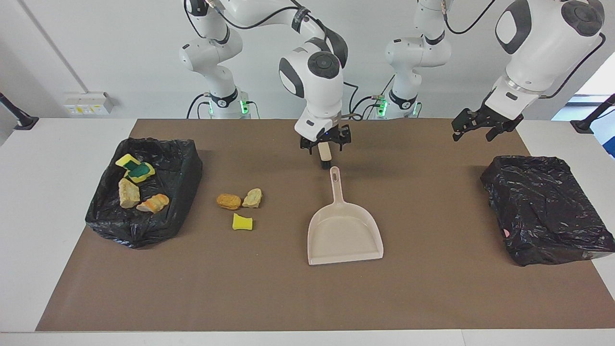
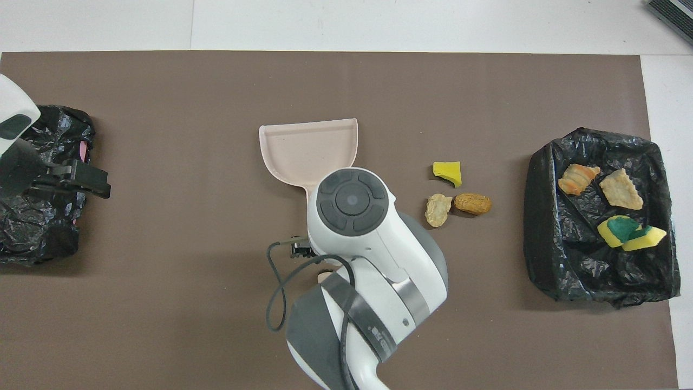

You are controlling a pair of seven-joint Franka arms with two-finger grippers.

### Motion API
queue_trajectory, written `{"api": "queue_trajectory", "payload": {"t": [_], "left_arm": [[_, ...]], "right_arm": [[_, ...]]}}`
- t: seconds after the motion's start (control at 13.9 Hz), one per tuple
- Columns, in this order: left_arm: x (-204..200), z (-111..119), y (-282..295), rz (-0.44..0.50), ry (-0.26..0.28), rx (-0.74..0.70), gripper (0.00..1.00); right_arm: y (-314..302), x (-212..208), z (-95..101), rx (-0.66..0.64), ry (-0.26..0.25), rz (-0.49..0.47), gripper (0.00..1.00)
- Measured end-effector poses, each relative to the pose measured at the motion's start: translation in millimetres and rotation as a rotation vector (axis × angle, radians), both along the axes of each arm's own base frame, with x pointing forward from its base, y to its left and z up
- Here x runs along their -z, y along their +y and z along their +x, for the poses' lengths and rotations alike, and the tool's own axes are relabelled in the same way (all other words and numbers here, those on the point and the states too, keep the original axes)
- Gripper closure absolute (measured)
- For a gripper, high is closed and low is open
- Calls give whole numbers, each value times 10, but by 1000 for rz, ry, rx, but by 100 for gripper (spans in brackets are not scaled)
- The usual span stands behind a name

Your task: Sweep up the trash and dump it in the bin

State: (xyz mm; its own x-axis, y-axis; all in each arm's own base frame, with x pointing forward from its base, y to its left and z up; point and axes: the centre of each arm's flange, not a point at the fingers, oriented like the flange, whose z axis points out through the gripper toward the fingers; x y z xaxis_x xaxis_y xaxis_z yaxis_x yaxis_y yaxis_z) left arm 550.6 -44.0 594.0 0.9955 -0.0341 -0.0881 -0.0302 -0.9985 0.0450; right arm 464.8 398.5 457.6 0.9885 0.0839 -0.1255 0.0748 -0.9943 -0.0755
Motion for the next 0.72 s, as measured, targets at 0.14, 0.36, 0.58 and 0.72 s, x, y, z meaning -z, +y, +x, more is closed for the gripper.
{"api": "queue_trajectory", "payload": {"t": [0.14, 0.36, 0.58, 0.72], "left_arm": [[0, 0, 0, 0, 0, 0, 0], [0, -4, -28, 0, 1, 5, 0], [-5, -6, -26, 0, 0, 5, 0], [-23, 14, -36, -1, -20, 6, 0]], "right_arm": [[43, 34, -450, -2, 45, -4, 0], [20, 189, -863, -1, 105, 2, 0], [-102, 424, -1201, 25, 124, 49, 0], [-186, 554, -1474, 28, 124, 71, 0]]}}
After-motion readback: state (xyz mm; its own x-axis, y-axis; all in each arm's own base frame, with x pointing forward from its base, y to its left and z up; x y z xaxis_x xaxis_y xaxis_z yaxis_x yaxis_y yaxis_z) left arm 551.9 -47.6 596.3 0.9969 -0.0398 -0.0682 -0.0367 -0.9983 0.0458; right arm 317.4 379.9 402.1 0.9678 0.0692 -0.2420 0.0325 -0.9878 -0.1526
